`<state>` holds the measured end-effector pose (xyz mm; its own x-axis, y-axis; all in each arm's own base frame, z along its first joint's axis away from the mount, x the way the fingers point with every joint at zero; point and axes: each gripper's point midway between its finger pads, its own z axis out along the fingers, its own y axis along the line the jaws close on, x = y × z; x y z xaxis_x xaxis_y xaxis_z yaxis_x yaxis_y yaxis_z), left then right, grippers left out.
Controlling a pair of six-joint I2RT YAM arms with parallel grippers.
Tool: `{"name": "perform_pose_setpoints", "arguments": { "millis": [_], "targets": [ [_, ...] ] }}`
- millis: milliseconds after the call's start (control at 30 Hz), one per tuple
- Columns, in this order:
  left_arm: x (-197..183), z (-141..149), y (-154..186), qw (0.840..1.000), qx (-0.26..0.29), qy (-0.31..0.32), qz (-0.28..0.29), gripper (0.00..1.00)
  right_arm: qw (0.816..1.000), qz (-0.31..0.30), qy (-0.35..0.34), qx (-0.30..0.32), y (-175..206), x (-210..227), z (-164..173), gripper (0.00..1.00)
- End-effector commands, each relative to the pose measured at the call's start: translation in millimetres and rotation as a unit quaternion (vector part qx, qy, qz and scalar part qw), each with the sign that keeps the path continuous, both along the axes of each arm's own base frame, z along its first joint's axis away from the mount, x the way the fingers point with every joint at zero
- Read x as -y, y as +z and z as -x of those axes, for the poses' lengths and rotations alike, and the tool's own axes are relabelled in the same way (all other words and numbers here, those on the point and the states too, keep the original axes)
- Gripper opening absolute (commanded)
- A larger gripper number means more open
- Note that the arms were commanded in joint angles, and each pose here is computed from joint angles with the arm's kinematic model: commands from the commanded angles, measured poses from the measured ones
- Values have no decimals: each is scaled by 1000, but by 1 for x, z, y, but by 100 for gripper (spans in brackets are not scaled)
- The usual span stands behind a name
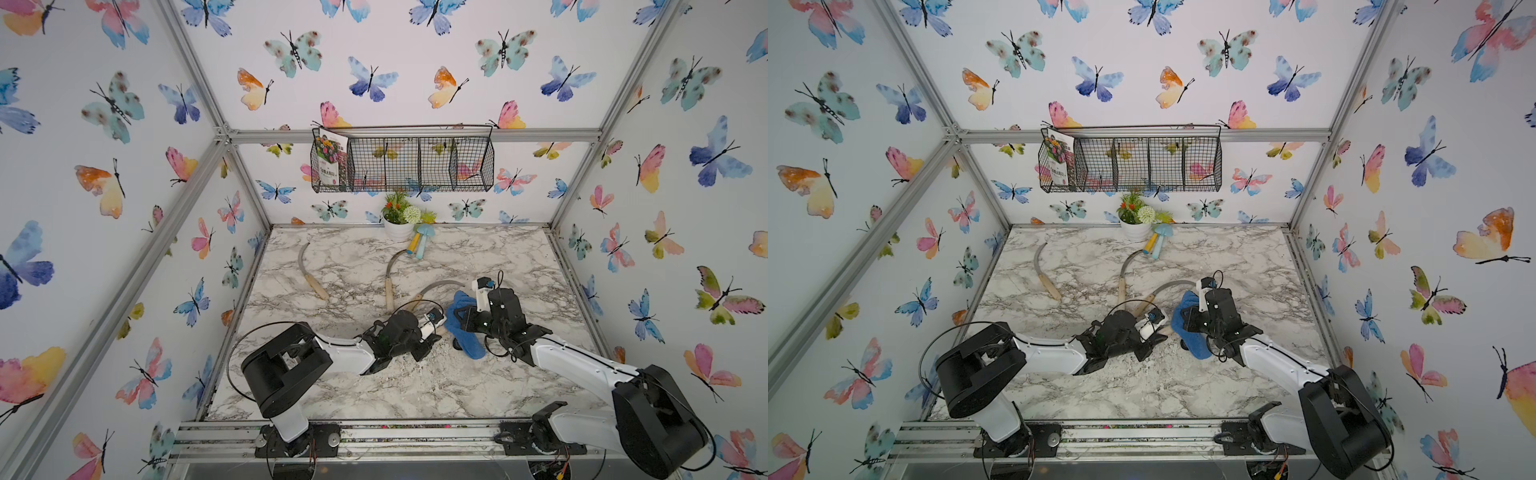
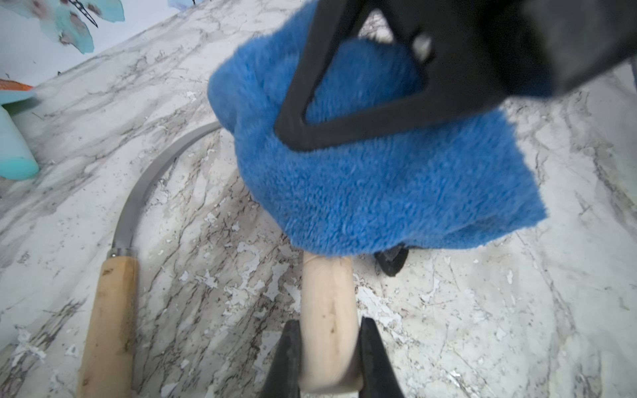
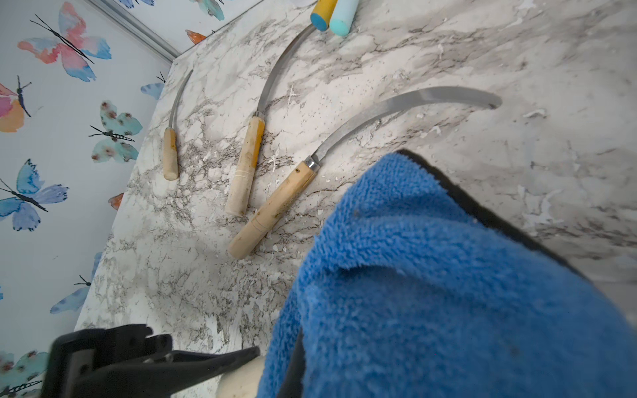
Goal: Wipe small sickles with rags
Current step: Wipe the small sickle.
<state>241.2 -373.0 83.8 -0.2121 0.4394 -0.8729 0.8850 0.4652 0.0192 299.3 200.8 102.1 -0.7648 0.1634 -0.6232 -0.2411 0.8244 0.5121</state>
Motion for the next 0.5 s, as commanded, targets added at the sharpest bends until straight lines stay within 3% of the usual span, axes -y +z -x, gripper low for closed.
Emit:
{"name": "perform_pose_setpoints", "arguments": {
  "millis": [0,267,467],
  "targets": [
    [5,3,32,999,26,-20,33,0,1000,7,-3,13,-1,-2,-7,2],
    [-2,4,51,997,52,-14,55,0,1000,19,9,6,-6,-11,-1,2],
    [2,11,62,995,51,-31,82,0,997,17,67,24,13,-51,22,2]
  ]
}}
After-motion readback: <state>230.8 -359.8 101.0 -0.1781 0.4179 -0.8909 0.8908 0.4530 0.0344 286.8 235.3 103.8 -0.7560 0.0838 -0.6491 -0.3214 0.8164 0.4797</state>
